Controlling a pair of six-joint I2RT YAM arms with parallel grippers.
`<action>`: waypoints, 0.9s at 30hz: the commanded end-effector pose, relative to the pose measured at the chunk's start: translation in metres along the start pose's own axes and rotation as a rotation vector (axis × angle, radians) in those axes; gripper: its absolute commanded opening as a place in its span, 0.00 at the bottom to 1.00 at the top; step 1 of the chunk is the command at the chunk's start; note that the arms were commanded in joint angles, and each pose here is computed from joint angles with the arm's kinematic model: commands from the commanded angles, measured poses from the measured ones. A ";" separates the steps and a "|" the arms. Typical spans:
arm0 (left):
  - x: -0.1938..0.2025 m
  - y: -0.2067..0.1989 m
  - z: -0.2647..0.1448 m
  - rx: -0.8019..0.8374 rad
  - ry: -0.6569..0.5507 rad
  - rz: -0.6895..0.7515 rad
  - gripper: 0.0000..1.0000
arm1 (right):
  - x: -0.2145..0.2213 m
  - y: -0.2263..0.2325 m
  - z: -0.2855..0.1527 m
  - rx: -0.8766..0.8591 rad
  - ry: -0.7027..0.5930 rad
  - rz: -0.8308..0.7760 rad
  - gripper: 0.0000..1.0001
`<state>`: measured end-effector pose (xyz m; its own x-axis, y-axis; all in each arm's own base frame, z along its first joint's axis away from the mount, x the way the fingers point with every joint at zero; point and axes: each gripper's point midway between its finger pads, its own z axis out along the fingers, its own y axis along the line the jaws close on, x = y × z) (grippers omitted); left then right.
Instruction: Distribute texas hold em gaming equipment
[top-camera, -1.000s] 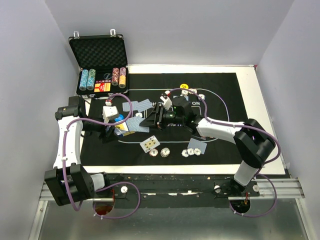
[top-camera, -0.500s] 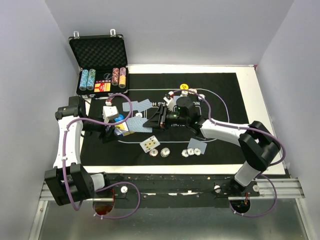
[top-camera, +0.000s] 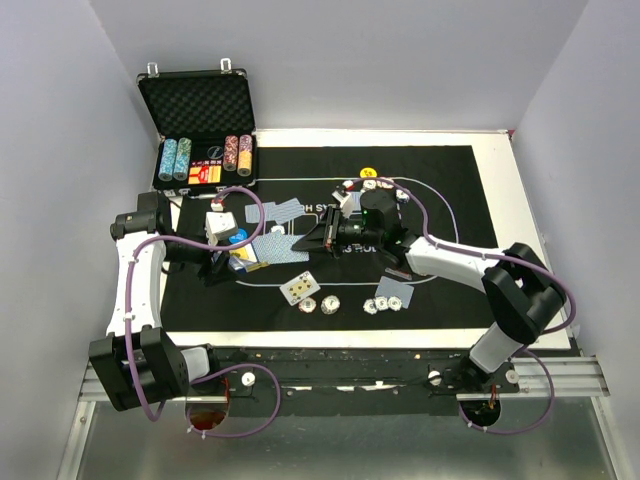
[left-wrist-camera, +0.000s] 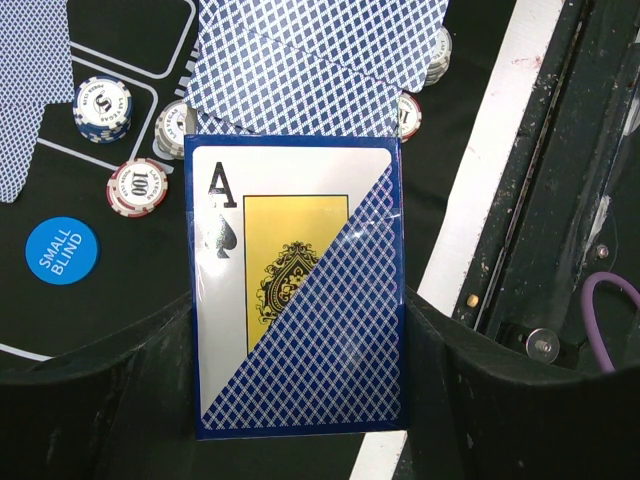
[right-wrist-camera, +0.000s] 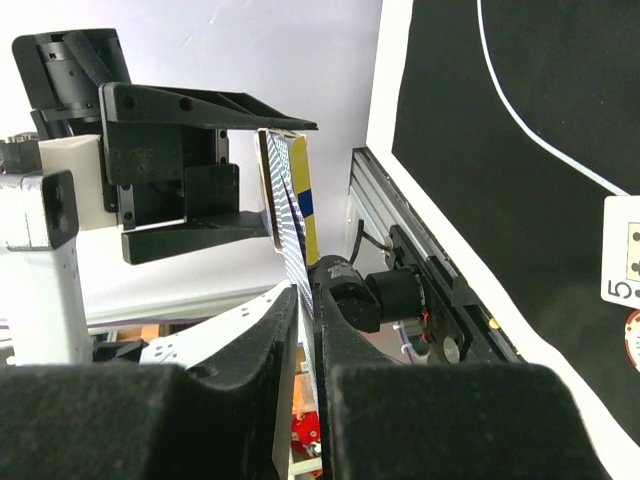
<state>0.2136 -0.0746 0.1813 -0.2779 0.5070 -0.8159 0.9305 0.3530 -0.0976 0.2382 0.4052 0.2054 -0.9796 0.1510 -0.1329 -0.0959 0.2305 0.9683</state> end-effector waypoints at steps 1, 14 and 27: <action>-0.010 -0.054 -0.007 0.147 -0.021 -0.196 0.12 | 0.006 0.014 -0.010 -0.035 0.040 0.003 0.18; -0.011 -0.055 -0.006 0.150 -0.030 -0.185 0.12 | -0.006 0.025 -0.032 -0.022 0.053 -0.035 0.16; -0.010 -0.054 -0.007 0.147 -0.021 -0.190 0.12 | -0.083 0.010 -0.086 0.011 -0.100 -0.037 0.10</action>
<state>0.2137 -0.0746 0.1814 -0.2766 0.5075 -0.8161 0.9309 0.3525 -0.0963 0.2999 0.3251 0.2374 -0.9507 0.2581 -0.1719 -0.1052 0.2530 0.9617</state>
